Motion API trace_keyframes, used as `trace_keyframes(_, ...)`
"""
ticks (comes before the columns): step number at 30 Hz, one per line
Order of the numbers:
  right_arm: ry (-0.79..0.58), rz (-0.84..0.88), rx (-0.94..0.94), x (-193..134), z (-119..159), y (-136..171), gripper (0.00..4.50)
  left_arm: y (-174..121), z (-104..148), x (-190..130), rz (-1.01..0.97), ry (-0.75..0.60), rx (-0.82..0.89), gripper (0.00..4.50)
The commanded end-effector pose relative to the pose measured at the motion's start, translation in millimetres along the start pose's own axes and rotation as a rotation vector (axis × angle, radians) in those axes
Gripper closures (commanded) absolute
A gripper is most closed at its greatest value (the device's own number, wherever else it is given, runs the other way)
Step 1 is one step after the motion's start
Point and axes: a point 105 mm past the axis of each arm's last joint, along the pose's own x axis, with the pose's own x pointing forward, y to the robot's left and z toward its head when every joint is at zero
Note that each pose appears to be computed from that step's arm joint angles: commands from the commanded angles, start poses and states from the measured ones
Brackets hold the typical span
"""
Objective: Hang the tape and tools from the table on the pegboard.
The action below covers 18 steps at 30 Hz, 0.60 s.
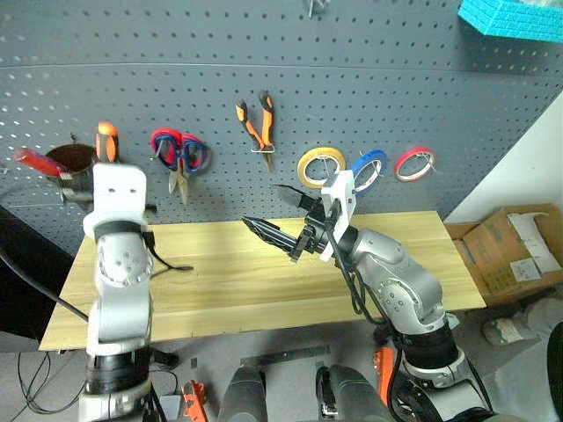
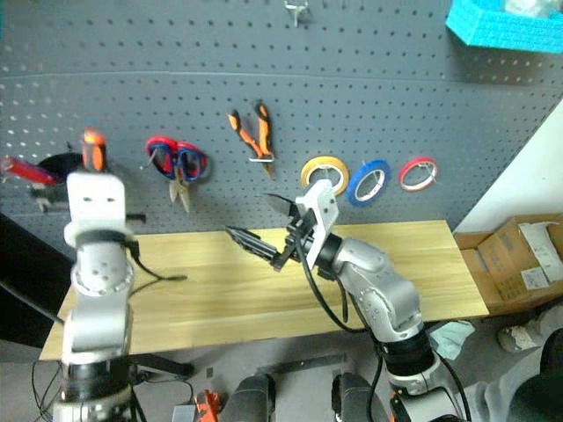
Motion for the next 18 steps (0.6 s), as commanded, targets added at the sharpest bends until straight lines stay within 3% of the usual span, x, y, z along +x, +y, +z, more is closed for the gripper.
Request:
trace_keyframes(1, -0.055, 0.016, -0.05, 5.3, 11.7, 0.6, 0.0, 13.1, 20.1, 32.7, 0.037, -0.084, -0.036, 3.69)
trace_keyframes(4, -0.062, 0.008, -0.062, 6.4, 11.5, -1.6, 0.0, 11.0, 31.3, 63.3, 0.016, -0.098, -0.117, 3.69)
trace_keyframes(9, -0.068, -0.012, -0.071, 4.4, 10.6, -4.8, 0.0, 1.4, 35.1, 85.2, -0.03, -0.097, -0.195, 3.69)
trace_keyframes(18, -0.056, -0.05, -0.082, -2.3, 7.9, -10.7, 0.0, -3.9, 3.3, 91.2, -0.02, 0.006, -0.273, 3.69)
